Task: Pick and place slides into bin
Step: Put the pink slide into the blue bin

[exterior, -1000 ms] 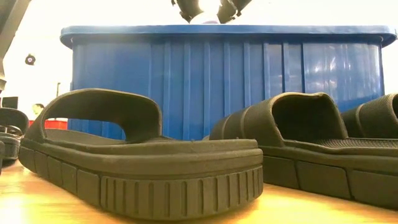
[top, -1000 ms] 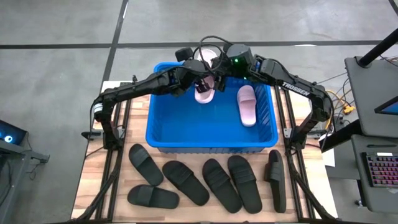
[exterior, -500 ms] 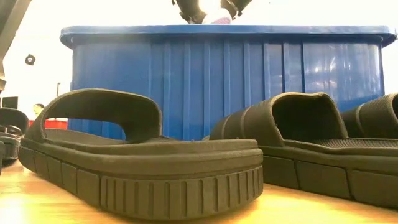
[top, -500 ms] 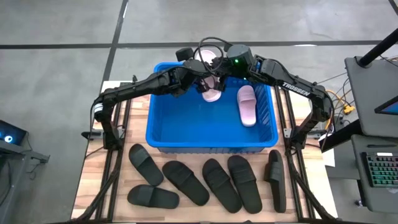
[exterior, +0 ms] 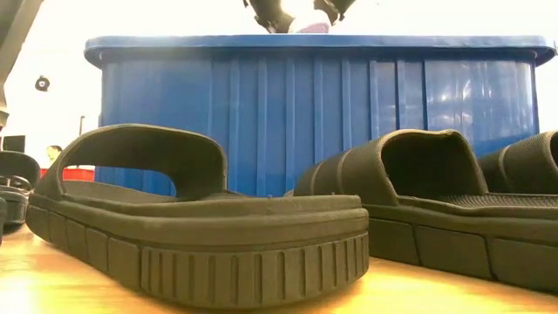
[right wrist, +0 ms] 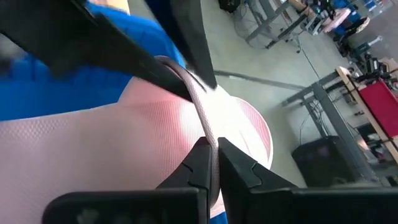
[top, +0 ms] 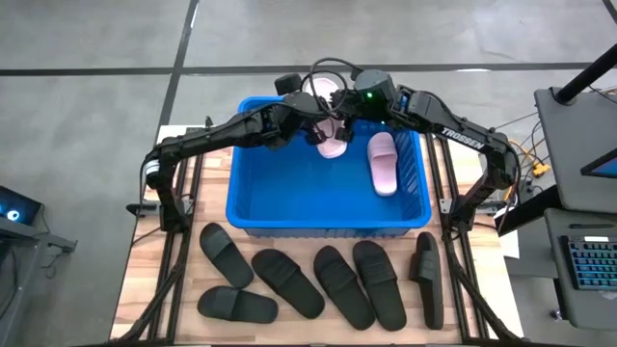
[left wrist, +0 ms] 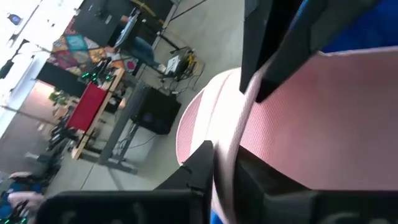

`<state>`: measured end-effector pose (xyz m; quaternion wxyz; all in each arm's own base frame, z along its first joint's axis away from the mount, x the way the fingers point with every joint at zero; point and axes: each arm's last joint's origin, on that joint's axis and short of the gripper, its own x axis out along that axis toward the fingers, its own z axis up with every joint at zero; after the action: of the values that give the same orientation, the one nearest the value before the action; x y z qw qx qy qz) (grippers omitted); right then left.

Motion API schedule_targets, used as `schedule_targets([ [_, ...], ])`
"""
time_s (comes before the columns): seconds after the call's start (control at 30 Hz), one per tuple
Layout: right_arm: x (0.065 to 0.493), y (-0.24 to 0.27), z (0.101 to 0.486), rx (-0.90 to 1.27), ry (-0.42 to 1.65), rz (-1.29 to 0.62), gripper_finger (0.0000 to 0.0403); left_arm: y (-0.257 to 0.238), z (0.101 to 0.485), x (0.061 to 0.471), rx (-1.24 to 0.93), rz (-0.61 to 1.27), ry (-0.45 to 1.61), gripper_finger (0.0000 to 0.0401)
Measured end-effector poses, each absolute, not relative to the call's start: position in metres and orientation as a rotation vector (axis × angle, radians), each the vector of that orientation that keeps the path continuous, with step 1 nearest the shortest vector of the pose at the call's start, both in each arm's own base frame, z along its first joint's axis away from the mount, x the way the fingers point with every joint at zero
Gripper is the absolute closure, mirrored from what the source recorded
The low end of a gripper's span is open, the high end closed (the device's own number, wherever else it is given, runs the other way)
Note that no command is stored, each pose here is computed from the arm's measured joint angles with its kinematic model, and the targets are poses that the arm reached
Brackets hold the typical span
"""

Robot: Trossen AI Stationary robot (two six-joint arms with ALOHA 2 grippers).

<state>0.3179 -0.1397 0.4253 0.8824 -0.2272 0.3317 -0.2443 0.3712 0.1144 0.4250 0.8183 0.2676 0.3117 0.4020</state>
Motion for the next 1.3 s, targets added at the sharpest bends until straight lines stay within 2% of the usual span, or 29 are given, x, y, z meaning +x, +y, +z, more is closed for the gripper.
schedule_targets([
  [0.37, 0.301, -0.135, 0.432, -0.484, 0.738, -0.512, 0.0394, 0.111, 0.437, 0.362, 0.557, 0.842, 0.624, 0.0224],
  [0.57, 0.28, -0.128, 0.442, -0.473, 0.772, -0.55, 0.0394, 0.11, 0.449, 0.349, 0.544, 0.871, 0.594, 0.0176],
  [0.9, 0.233, -0.11, 0.437, -0.362, 0.787, -0.596, 0.0394, 0.105, 0.473, 0.323, 0.432, 0.917, 0.473, 0.0167],
  [1.3, 0.184, -0.097, 0.355, -0.365, 0.659, -0.608, 0.0394, 0.105, 0.477, 0.321, 0.396, 0.926, 0.421, 0.0167],
])
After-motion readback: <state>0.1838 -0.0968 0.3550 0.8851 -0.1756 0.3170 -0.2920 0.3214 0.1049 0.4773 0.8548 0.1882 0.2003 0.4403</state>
